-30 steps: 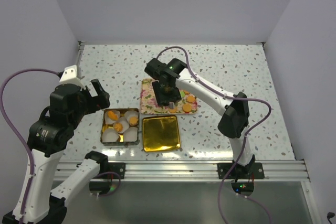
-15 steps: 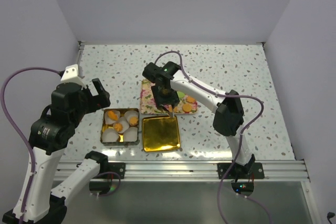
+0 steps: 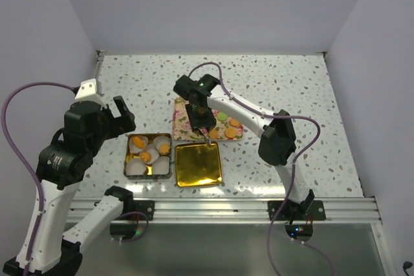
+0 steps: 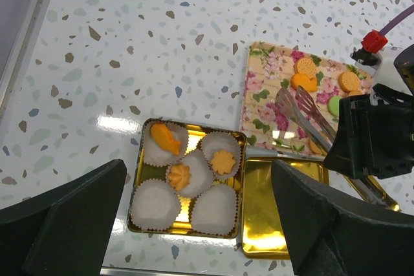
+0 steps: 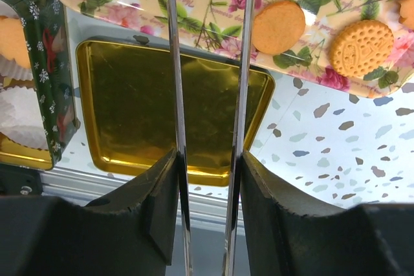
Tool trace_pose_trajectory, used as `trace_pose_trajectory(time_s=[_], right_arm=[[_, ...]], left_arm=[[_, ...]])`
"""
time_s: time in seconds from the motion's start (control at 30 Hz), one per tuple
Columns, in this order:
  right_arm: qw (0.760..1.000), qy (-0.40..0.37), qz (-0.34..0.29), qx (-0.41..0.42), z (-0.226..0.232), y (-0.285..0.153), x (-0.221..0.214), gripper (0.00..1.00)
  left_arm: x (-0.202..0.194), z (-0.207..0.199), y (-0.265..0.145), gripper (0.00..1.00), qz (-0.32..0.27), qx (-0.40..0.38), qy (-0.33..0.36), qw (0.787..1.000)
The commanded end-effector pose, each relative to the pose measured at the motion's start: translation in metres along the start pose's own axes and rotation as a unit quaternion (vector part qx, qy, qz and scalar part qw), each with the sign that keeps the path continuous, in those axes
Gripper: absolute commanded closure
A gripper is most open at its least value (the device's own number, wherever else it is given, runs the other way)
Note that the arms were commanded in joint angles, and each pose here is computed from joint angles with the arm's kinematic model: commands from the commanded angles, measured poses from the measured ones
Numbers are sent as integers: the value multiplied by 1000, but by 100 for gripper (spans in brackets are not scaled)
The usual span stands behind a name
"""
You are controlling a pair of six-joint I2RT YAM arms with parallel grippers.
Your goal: Pack the cookies
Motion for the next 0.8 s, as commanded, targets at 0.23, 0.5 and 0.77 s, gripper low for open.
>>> trace_pose_trajectory(time_s=[0.23,0.5,0.77], right_arm=[[997,13,-70,27,0,-56,24,60],[991,24,-99,90,13,-94,25,63],[969,-30,-120,216,97,-130,-8,62]], left_arm=[[13,-4,3,0,-27,-3,2,1000],[16,3,1,0,-35,18,-5,999],[8,9,3,0,-26,38,-17,999]])
Point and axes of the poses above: each gripper's point midway between its finger pads, its own y axis out along the fingers, its own z axis along the line the jaws close on, x = y × z, the point moved 3 cm from there along -y, back along the fingers, and after that the axes turned 1 degree about -y, right-handed, at the moved point
